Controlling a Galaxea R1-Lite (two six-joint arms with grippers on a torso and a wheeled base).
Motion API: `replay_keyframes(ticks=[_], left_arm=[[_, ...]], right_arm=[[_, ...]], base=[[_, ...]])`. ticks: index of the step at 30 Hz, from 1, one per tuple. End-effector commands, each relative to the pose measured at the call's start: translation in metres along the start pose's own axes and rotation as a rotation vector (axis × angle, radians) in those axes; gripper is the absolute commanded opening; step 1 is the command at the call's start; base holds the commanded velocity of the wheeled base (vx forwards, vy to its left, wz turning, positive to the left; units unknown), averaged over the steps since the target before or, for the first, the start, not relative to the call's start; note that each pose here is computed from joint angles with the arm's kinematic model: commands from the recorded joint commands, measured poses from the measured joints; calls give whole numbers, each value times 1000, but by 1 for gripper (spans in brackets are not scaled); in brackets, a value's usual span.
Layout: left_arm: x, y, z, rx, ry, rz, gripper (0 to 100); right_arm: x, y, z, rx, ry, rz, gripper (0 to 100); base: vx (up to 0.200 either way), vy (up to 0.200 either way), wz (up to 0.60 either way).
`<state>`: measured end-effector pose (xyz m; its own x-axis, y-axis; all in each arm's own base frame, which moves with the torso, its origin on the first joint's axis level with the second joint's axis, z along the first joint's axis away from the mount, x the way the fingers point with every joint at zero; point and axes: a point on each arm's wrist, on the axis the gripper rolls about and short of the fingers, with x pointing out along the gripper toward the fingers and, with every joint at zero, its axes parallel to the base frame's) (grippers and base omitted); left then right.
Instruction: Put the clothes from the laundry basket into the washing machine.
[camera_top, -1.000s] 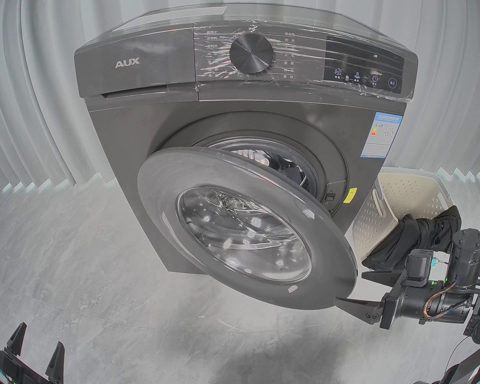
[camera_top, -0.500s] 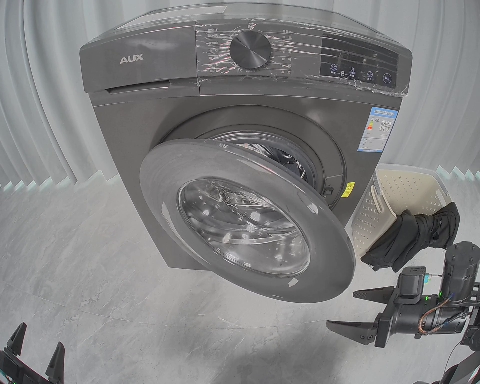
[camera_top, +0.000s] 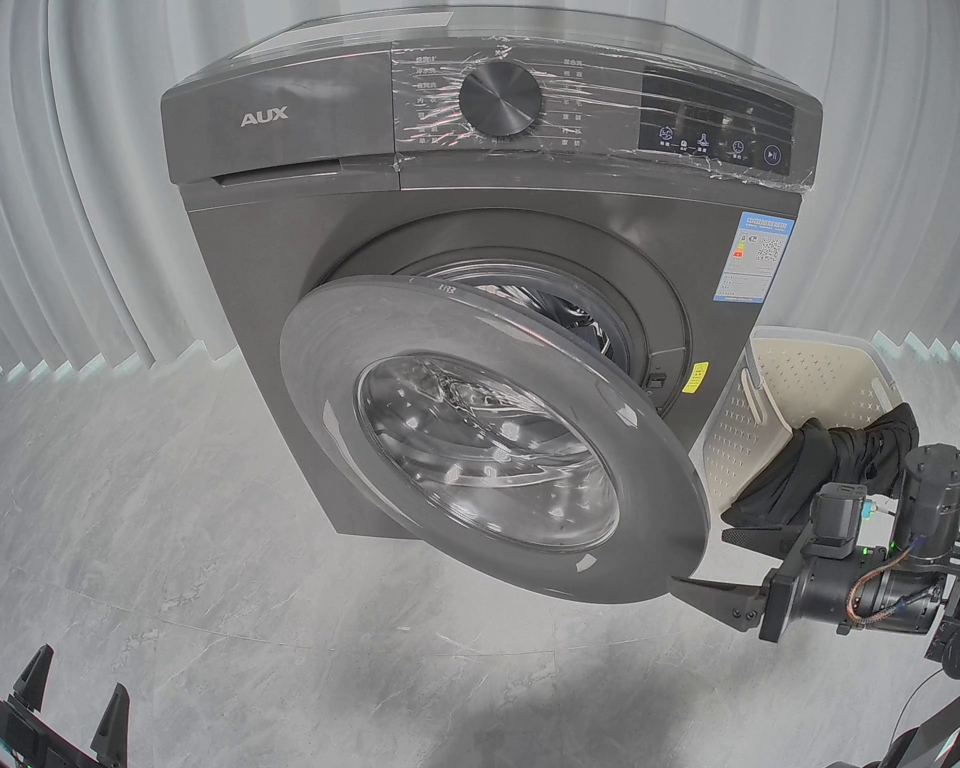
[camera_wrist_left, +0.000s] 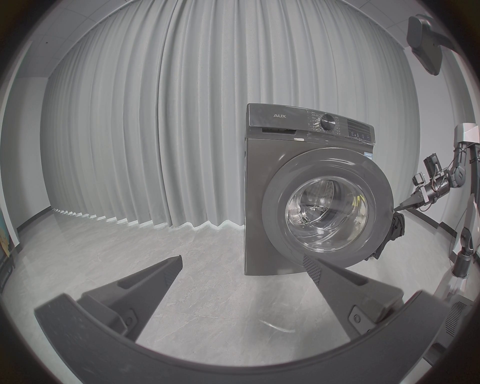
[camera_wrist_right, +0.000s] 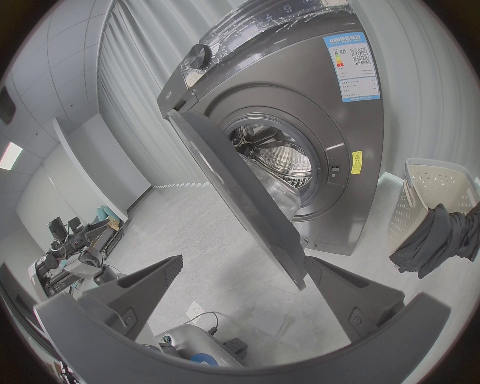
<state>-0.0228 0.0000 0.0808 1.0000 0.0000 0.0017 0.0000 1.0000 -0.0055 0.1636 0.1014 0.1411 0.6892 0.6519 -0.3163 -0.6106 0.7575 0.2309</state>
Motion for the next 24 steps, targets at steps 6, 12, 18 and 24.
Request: replay_keyframes(ticks=[6, 12, 18, 24], left_arm=[[0, 0, -5, -1, 3, 0, 100], [0, 0, -5, -1, 2, 0, 100], [0, 0, -5, -1, 2, 0, 100], [0, 0, -5, -1, 2, 0, 100]], right_arm=[[44, -9, -4, 4, 21, 2, 100], [39, -3, -15, -10, 6, 34, 100], [19, 12, -27, -28, 22, 87, 100], [13, 15, -21, -37, -20, 110, 100]], base=[[0, 0, 0], [0, 0, 0], [0, 0, 0], [0, 0, 0]])
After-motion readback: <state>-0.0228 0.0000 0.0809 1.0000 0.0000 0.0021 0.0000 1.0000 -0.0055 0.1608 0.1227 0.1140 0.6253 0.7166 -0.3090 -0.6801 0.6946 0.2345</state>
